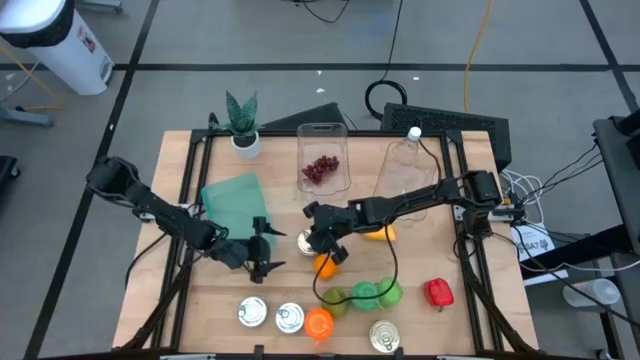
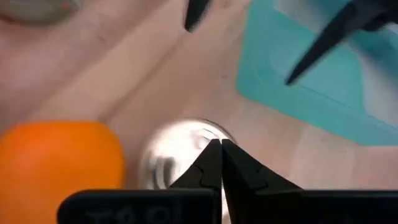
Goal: Pick & Place Food Item
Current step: Put the top left blue and pink tuna can into the blue bin
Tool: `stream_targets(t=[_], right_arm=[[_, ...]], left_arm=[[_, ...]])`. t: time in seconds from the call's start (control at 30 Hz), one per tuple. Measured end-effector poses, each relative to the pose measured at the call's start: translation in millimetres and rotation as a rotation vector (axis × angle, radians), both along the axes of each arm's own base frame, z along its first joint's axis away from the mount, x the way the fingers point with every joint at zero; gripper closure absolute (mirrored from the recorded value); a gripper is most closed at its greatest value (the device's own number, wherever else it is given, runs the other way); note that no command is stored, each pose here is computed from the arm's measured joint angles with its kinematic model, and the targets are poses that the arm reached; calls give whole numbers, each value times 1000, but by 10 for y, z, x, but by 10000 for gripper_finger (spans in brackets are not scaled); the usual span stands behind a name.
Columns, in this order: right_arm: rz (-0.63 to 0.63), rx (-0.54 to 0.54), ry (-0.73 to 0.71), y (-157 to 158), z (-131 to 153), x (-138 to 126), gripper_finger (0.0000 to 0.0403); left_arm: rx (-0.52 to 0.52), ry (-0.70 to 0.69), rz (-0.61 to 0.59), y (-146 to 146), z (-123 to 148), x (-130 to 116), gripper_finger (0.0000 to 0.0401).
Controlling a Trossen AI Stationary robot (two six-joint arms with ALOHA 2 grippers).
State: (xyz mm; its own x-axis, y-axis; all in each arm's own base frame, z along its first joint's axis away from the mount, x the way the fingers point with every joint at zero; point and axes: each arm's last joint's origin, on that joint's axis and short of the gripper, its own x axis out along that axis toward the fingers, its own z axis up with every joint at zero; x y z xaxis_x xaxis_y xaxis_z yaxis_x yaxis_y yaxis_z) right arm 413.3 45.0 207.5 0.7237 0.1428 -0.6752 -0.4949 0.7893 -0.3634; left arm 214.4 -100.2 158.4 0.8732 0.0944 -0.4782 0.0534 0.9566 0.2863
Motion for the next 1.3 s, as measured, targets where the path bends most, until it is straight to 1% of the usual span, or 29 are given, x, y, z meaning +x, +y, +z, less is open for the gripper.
stream_targets(t=[0.07, 0.13, 0.27, 0.43, 0.57, 0.67, 0.83, 0.9, 1.0, 1.1, 1.23, 1.3], right_arm=[[1, 46, 10, 33, -1, -5, 398], [-5, 79, 20, 62, -18, -3, 384], [-22, 94, 63, 89, -162, 27, 334], [-40, 98, 99, 88, -308, 57, 268], [-37, 111, 101, 168, -321, 54, 241], [-41, 130, 85, 257, -303, 54, 238], [-79, 89, 78, 326, -309, 42, 250], [-96, 98, 78, 331, -357, 64, 255], [-131, 61, 108, 315, -460, 67, 258], [-142, 56, 116, 316, -543, 93, 257], [-190, 32, 121, 323, -588, 96, 256], [-203, 20, 120, 321, -592, 95, 261]], left_arm=[[-6, -22, -1, -2, 20, 12, 16], [-16, -54, 10, 2, 50, 30, 24], [-7, -88, 4, -4, 83, 46, 36], [-12, -83, -11, -9, 81, 45, 38], [-13, -82, -11, -9, 80, 45, 38], [-19, -82, -9, -9, 79, 44, 38], [-22, -82, -7, -9, 79, 44, 38], [-30, -83, -3, -9, 79, 44, 38], [-43, -85, 1, -12, 81, 43, 38], [-43, -85, -6, -27, 81, 36, 38], [-43, -84, -13, -40, 81, 29, 38], [-39, -84, -14, -39, 80, 29, 38]])
